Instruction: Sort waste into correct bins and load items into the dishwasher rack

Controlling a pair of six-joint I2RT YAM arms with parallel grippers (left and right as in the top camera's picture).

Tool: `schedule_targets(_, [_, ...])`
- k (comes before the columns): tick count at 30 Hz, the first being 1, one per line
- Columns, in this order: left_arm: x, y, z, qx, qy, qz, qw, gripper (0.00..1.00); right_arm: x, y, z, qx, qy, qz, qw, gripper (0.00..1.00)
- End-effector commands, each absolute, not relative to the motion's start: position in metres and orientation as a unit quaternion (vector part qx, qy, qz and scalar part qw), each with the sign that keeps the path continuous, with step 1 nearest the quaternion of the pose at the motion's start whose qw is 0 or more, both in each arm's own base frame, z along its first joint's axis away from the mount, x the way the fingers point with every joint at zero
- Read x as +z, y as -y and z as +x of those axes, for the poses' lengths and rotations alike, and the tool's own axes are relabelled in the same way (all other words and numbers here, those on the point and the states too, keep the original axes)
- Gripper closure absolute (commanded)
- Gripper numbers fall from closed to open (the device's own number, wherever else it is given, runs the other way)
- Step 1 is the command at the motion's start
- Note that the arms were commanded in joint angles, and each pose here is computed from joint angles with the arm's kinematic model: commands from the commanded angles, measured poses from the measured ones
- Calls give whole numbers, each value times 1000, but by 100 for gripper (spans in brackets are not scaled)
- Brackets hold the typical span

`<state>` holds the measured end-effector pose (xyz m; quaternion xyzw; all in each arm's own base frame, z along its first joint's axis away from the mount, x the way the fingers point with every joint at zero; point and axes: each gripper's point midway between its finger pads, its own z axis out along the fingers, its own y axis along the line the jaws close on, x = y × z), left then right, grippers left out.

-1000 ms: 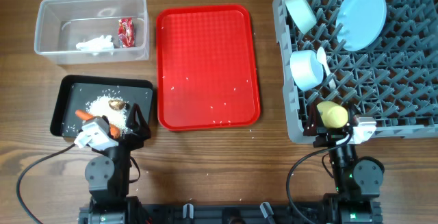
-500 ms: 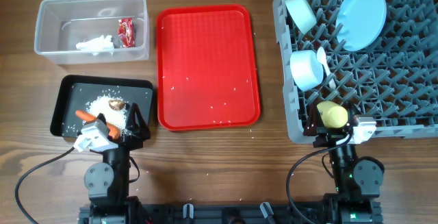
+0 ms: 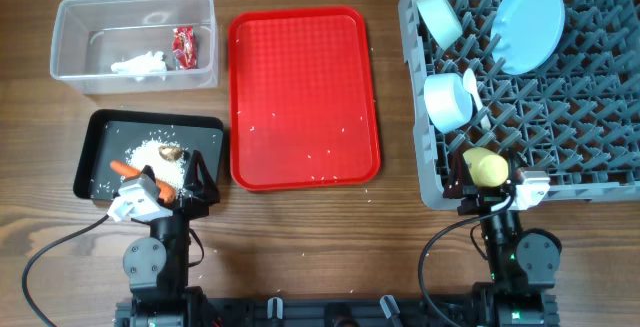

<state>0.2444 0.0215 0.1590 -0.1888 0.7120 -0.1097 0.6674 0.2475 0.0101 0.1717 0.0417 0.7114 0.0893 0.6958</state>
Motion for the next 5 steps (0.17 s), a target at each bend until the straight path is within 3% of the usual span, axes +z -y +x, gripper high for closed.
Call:
schedule_targets(1, [158,-21,245,-105,-713,-181,669,0,173,-9,247,89,-708,46,699,0])
schedule_targets(5, [158,-21,245,-105,-713,-181,669,0,173,-9,247,89,-708,46,699,0])
